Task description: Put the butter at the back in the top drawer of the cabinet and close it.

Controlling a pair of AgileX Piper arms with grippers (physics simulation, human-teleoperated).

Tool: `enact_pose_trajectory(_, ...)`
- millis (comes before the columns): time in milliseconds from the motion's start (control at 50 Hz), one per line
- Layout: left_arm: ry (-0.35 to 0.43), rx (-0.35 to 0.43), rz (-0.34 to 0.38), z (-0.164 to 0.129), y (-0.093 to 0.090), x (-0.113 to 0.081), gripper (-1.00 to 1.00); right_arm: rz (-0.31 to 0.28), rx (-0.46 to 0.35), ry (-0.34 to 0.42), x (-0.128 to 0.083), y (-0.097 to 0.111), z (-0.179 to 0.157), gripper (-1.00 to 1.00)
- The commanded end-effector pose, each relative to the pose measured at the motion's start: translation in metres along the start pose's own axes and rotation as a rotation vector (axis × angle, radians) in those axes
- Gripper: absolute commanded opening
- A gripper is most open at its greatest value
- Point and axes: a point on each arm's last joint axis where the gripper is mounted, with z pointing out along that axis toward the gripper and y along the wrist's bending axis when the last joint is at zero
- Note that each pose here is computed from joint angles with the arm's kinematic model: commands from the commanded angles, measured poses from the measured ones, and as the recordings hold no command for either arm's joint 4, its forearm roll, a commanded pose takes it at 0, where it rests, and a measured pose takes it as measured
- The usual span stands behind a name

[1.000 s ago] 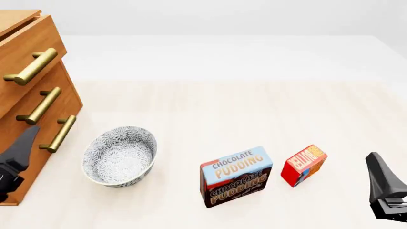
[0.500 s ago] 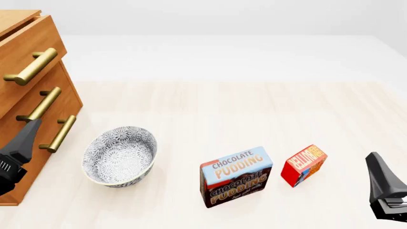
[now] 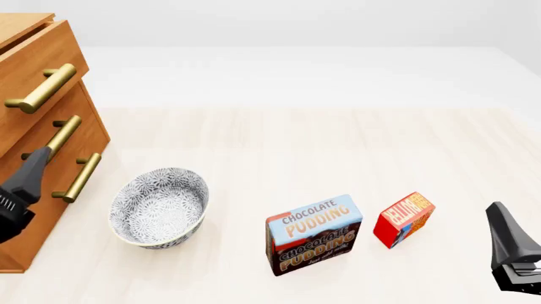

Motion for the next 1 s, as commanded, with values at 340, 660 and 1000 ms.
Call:
enact_pose_trajectory(340, 0.067, 0.021, -0.031, 0.01, 0.0, 0.007, 1.0, 0.0, 0.0, 0.0, 0.0, 0.0, 0.0, 1.0)
enact_pose_trajectory(660, 0.075, 0.018, -0.017, 0.016, -0.002, 0.009, 1.0, 0.0, 0.0, 0.0, 0.0, 0.0, 0.0, 1.0)
enact_pose_trajectory(1000, 0.096, 0.027, -0.021, 0.023, -0.003, 0.013, 1.0, 0.0, 0.0, 0.0, 0.0, 0.0, 0.0, 1.0)
